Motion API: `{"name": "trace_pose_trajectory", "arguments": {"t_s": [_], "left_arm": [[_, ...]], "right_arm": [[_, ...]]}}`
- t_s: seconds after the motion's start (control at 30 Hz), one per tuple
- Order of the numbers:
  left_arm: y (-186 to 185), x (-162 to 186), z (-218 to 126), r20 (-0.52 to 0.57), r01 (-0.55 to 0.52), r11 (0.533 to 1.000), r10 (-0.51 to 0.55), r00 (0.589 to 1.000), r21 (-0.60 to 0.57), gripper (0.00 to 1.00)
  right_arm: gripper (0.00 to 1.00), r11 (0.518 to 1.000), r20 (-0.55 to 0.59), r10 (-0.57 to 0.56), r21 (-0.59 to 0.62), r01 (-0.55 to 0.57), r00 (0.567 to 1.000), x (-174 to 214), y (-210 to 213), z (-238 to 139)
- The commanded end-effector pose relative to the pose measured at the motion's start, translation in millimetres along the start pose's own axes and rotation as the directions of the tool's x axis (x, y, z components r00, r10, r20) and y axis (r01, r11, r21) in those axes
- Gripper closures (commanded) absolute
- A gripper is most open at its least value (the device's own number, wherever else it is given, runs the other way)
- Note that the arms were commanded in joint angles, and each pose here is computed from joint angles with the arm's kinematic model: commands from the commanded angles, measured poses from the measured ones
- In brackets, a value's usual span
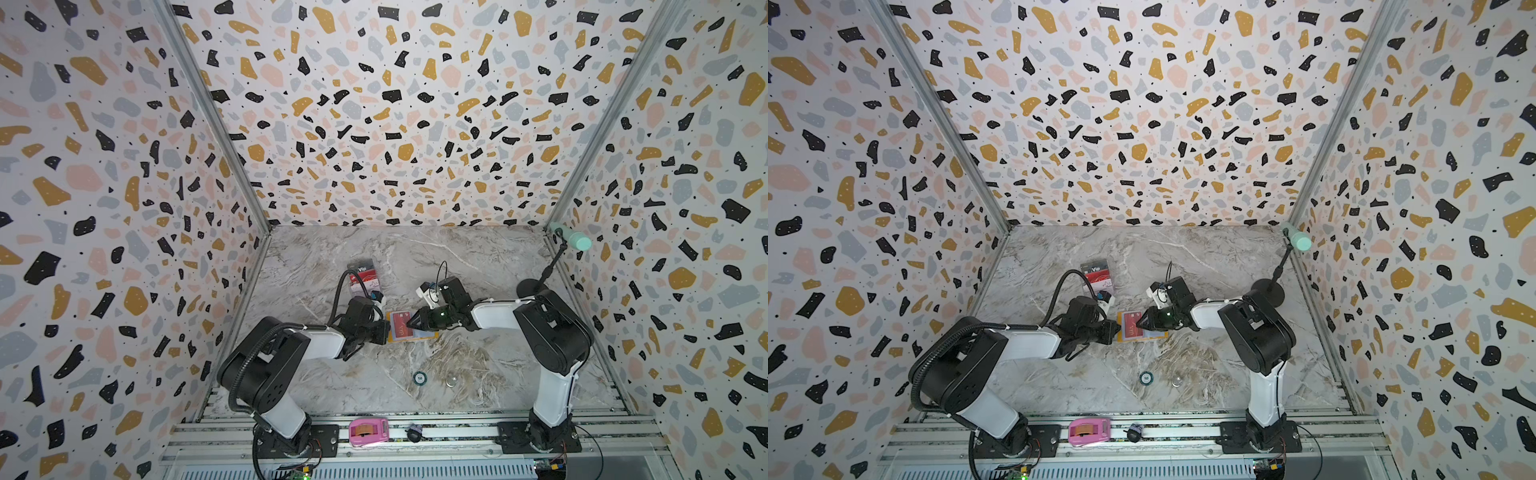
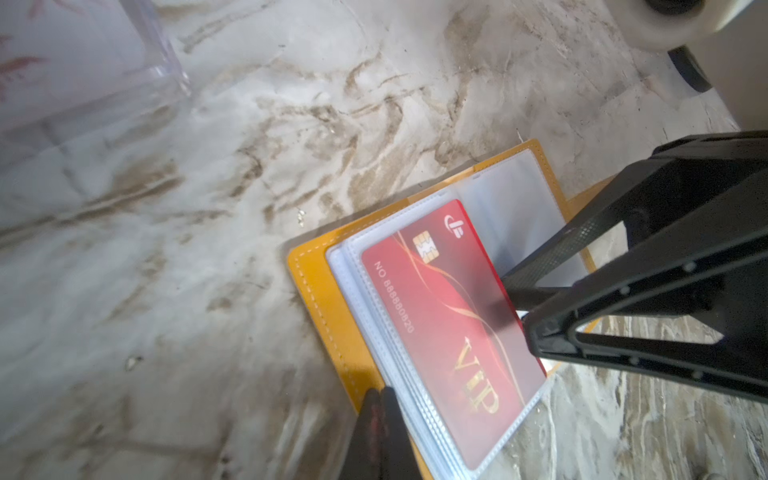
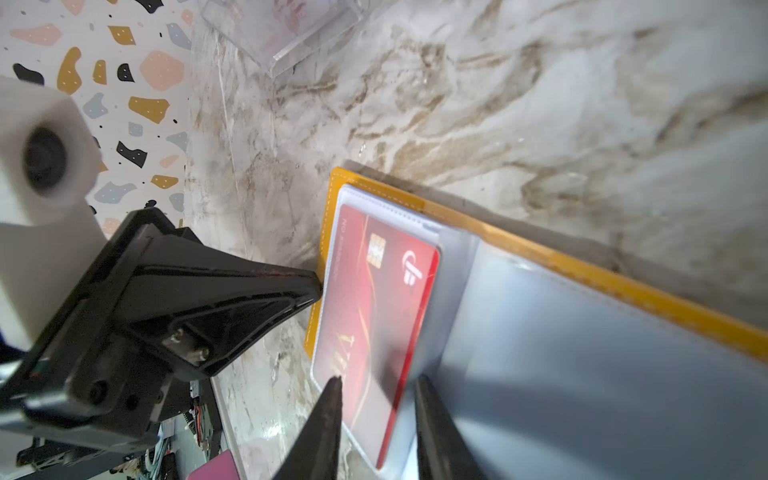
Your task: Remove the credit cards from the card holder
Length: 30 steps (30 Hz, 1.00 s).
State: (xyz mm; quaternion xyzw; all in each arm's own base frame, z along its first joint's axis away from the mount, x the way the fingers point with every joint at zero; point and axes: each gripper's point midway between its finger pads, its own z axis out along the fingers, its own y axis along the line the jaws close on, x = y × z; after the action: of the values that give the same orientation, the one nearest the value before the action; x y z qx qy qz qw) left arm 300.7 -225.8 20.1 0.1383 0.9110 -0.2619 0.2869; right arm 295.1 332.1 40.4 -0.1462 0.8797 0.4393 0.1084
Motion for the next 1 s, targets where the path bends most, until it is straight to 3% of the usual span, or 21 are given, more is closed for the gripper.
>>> {"name": "trace_pose_trajectory", "arguments": {"t_s": [0.0,0.4,0.97], "left_arm": [[26,65,1,-0.199,0.029,0.995,-0.048,0.979,-0.098,1.0],[23,69,2,-0.205,0.042,0.996,-0.058,0.977,-0.079,1.0],[15,75,2,-0.193,0.064,0.997,-0.073,0.979,-0.053,1.0]], "right_arm": [[0.7,0.999,-0.011,0.001,-0.044,-0.001,1.0,2,7,-1],[0.69,0.997,-0.038,0.008,-0.08,-0.011,0.999,4,11,5],[0.69,0.966,-0.042,0.045,-0.253,-0.054,0.998,-2,40,-1]]}}
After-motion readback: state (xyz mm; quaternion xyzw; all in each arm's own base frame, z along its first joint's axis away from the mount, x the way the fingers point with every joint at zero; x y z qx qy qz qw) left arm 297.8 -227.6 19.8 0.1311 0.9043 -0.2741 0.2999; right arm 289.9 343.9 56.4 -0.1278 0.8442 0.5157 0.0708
